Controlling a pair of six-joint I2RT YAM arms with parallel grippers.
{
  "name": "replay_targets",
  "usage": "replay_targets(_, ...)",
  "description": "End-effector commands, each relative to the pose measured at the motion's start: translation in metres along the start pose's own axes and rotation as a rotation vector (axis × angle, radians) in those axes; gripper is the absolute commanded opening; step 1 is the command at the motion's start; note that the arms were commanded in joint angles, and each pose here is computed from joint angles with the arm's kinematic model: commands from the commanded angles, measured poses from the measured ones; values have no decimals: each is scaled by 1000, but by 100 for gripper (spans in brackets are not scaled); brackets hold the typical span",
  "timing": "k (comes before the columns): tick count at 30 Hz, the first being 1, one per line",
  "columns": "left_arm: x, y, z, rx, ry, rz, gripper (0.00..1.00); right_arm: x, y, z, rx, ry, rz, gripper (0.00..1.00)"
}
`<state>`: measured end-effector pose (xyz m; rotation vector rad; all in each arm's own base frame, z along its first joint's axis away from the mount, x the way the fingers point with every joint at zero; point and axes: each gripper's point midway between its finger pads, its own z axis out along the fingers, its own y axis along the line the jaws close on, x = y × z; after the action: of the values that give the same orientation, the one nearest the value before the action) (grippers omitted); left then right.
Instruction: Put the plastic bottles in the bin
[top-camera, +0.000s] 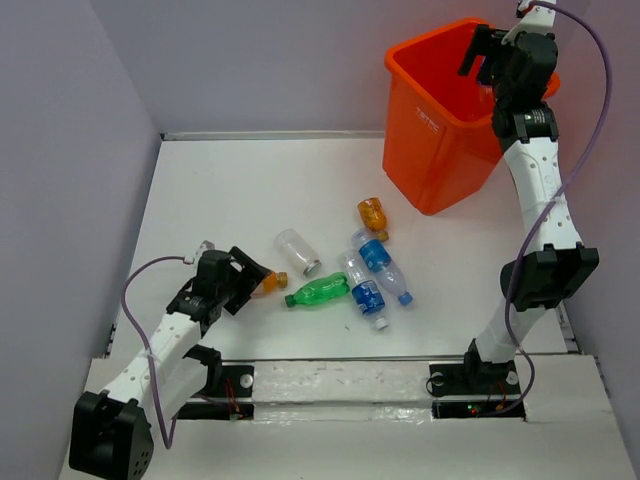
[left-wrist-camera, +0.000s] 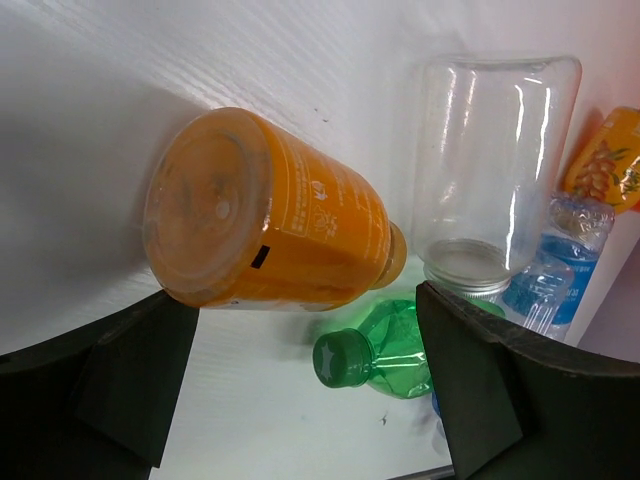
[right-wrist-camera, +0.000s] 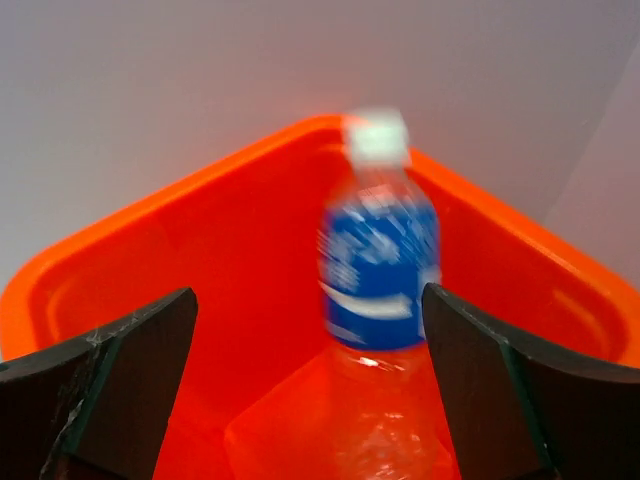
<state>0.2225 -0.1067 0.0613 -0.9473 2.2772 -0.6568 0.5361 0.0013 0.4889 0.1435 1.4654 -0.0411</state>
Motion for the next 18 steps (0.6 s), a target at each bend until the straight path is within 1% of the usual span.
replay_targets(1, -9, 1, 7, 8, -60, -30, 99, -53, 26, -35, -138, -87, 98, 100)
replay_targets(2, -9, 1, 8, 8, -59, -32, 99, -54, 42, -44, -229, -77, 112, 100)
replay_targets(3, -8, 3, 9, 5, -59, -35, 99, -43, 49, -50, -270, -43, 146, 100)
replay_targets(4, -11, 4, 10, 1, -74, -38, 99, -53, 65, -71, -378, -47, 163, 100)
replay_targets(6, -14, 7, 11, -10, -99, -48, 99, -47, 79, -89, -472, -16, 197, 100)
replay_targets(7, -16, 5, 11, -2, -108, -53, 99, -23, 101, -98, -538, 42, 215, 100)
replay_targets(8, -16, 6, 12, -1, -112, -64, 99, -24, 113, -116, -595, 46, 216, 100)
replay_targets(10, -19, 5, 13, 3, -126, -71, 99, -7, 134, -135, -673, 81, 211, 100)
replay_targets(11, -21, 6, 14, 0, -136, -75, 99, 22, 156, -148, -735, 150, 211, 99)
replay_targets(12, -25, 7, 15, -7, -160, -75, 99, 27, 167, -163, -799, 161, 200, 99)
replay_targets(14, -28, 11, 18, -31, -180, -72, 99, 48, 187, -182, -869, 208, 185, 99)
replay_targets(15, -30, 13, 19, -38, -191, -71, 99, 69, 204, -198, -932, 257, 176, 99)
replay_targets(16, -31, 12, 21, -40, -195, -74, 99, 76, 210, -206, -962, 270, 163, 99)
replay_targets(17, -31, 13, 23, -42, -196, -79, 99, 95, 220, -217, -990, 316, 158, 99)
replay_targets(18, -32, 13, 24, -42, -201, -83, 99, 105, 224, -222, -1004, 341, 156, 99)
